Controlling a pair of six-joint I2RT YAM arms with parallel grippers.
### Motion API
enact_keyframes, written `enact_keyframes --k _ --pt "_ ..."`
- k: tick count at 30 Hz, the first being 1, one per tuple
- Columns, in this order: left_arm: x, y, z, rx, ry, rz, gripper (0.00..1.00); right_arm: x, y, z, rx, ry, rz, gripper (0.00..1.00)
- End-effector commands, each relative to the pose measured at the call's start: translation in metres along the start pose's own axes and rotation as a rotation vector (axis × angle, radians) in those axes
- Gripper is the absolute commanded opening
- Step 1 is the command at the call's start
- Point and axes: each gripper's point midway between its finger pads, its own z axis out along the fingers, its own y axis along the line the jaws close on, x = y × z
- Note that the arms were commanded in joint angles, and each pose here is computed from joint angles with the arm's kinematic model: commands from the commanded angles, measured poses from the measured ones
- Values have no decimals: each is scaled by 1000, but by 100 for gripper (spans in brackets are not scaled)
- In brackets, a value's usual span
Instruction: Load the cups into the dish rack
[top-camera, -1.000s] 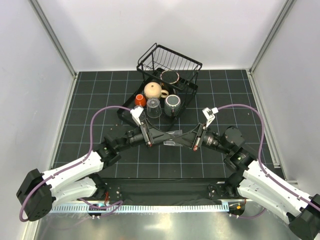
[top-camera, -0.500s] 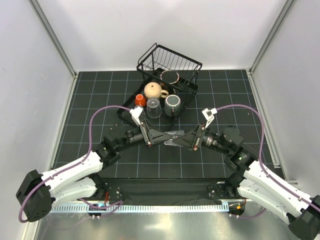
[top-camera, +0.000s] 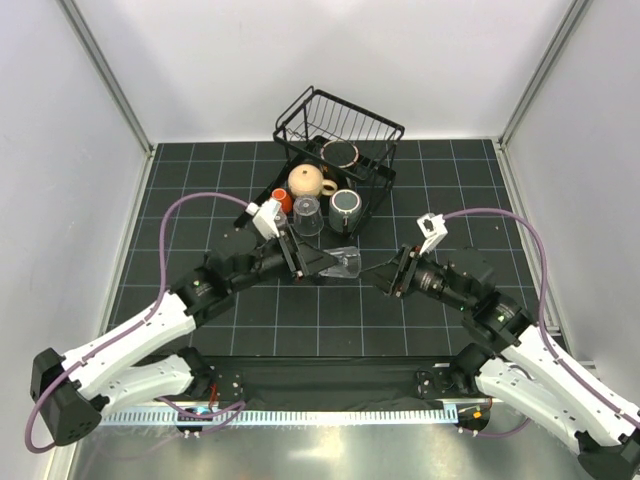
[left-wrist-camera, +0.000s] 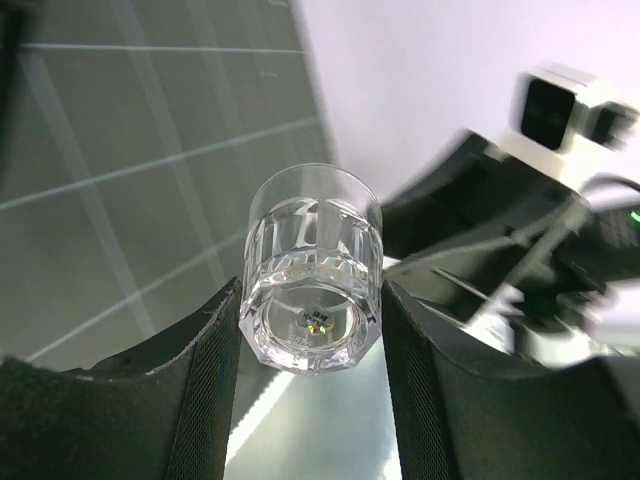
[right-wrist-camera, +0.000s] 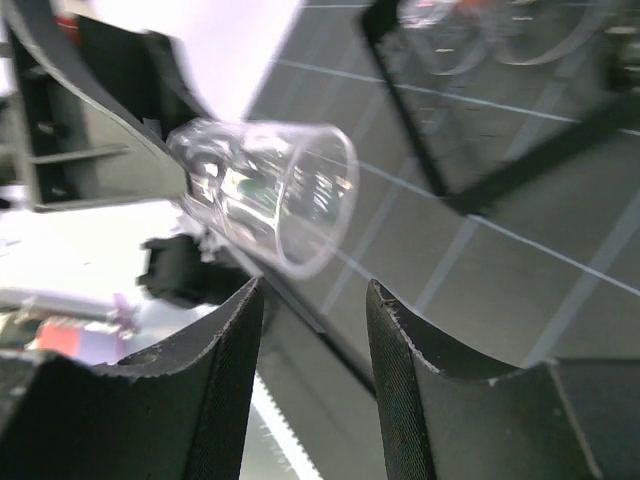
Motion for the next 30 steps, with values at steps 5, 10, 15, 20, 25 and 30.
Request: enact_keyframes --k 5,10,15,20,25,30 --pt "-41 62 -1 -485 -86 188 0 -14 -30 -25 226 -41 -87 48" --pt "-63 83 7 -670 -75 324 0 -16 -33 -38 271 -37 -118 49" --pt "-71 103 27 -797 8 430 0 -20 -39 -53 324 -58 -135 49" --pt "-77 123 52 -892 91 500 0 -19 -41 -58 329 -63 -142 49" --pt "-77 152 67 -968 153 511 0 -17 -44 -60 343 -55 -155 49" --pt "-79 173 69 -1053 174 534 0 -15 -47 -59 348 -53 -158 49"
